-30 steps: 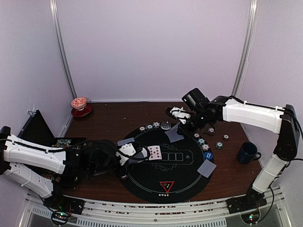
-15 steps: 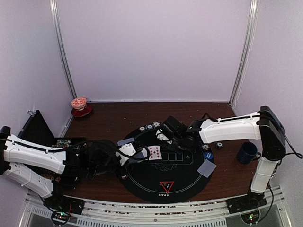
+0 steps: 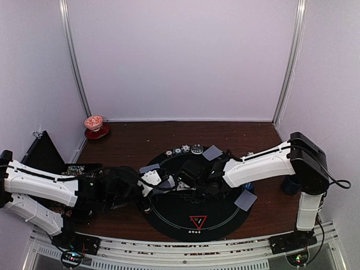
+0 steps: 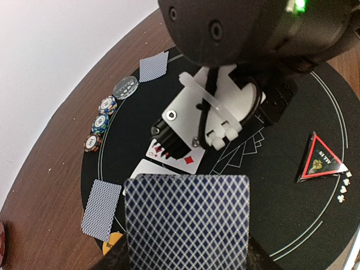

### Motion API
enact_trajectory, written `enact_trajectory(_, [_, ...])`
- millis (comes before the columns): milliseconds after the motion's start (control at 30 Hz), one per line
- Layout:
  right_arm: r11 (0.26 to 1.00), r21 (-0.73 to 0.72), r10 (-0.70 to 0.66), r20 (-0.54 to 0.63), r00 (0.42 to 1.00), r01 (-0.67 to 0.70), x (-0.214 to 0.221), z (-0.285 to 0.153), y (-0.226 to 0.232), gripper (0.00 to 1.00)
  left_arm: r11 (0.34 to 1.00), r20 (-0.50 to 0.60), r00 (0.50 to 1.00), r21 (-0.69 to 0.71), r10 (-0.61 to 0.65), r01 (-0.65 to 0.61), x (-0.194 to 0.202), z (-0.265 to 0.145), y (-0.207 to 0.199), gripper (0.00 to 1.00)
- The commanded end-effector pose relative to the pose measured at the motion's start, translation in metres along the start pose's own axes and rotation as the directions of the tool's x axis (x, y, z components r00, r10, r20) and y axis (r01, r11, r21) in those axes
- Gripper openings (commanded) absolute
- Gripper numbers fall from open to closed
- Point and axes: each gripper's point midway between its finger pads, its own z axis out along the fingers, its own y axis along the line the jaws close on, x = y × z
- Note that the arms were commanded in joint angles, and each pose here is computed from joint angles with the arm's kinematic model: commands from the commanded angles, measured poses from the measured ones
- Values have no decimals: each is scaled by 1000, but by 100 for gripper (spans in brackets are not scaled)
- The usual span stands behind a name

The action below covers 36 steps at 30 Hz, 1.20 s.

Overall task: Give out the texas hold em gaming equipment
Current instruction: Flop the poker card in the community card area.

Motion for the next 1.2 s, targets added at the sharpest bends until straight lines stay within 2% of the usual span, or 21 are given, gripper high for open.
enact_trajectory(0, [999, -36, -28, 1, 1000, 28, 2, 6, 13, 0, 999, 83, 996, -19, -30, 32, -24, -5, 7, 54])
enact_trajectory(67, [998, -47, -38, -4, 999, 38, 4, 9, 17, 0, 999, 83, 996, -19, -31, 33, -24, -5, 7, 54])
enact_trajectory(200, [997, -57, -48, -14, 999, 47, 6, 12, 22, 6, 999, 83, 996, -19, -31, 32, -25, -5, 7, 54])
enact_trajectory(467, [995, -90, -51, 2, 999, 51, 3, 12, 29, 9, 999, 80, 996, -18, -29, 31, -24, -5, 7, 54])
enact_trajectory(600, [993, -102, -52, 8, 999, 53, 2, 11, 31, 20, 999, 81, 996, -19, -30, 31, -24, -5, 7, 53])
enact_trajectory(933, [991, -122, -54, 27, 998, 57, -3, 6, 35, 26, 999, 82, 996, -19, -31, 33, -24, -5, 7, 54])
enact_trajectory(1167, [991, -120, -54, 43, 998, 59, -6, -2, 30, 35, 999, 79, 996, -20, -30, 32, -24, -5, 7, 54])
